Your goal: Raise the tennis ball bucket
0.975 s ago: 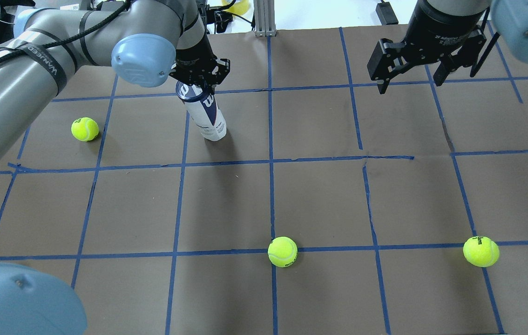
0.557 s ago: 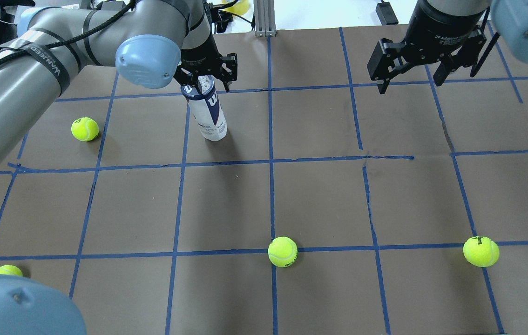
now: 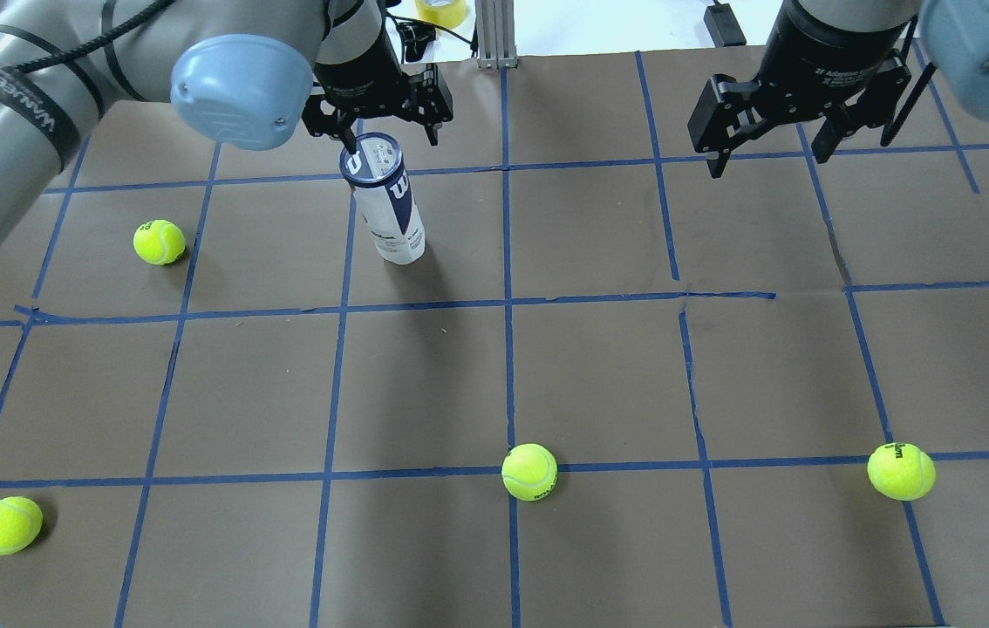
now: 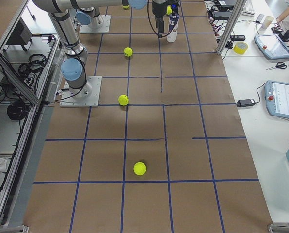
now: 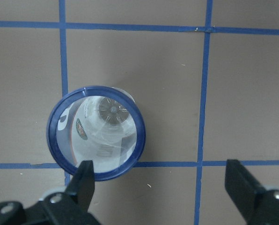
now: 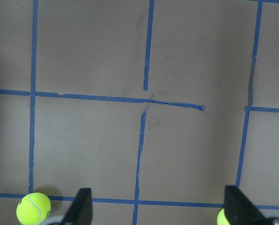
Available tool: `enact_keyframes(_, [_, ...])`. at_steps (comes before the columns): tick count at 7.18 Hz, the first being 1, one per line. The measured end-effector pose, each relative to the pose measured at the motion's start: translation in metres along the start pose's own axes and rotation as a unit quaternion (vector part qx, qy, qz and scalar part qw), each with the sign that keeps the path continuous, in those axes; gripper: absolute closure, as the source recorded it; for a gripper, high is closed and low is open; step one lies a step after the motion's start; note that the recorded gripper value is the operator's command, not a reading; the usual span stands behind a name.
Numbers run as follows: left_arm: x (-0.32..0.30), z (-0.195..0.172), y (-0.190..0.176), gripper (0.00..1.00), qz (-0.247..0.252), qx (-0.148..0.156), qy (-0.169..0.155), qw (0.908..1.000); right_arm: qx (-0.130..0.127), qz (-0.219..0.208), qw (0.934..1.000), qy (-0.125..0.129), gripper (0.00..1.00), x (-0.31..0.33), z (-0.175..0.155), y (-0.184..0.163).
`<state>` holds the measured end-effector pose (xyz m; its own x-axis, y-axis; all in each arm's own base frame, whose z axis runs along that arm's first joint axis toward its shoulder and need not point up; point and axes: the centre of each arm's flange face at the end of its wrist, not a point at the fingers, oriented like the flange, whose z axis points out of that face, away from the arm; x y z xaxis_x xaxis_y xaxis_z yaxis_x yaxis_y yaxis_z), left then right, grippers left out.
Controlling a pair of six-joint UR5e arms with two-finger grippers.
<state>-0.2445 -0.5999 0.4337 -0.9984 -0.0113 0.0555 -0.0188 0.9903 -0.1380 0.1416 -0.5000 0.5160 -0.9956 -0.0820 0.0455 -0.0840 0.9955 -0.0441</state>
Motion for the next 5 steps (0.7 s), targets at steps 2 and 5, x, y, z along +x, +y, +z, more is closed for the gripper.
enact_keyframes(2, [-0.043,-0.042,0.008,0.00,0.013,-0.013,-0.015,0.9997,0.000,0.000,1.0000,0.000,0.00,0.000,0.000,0.000])
enact_keyframes(5, [-0.114,-0.076,0.028,0.00,0.046,-0.038,-0.022,0.9979,0.001,0.000,1.0000,0.000,0.00,-0.001,-0.001,0.001])
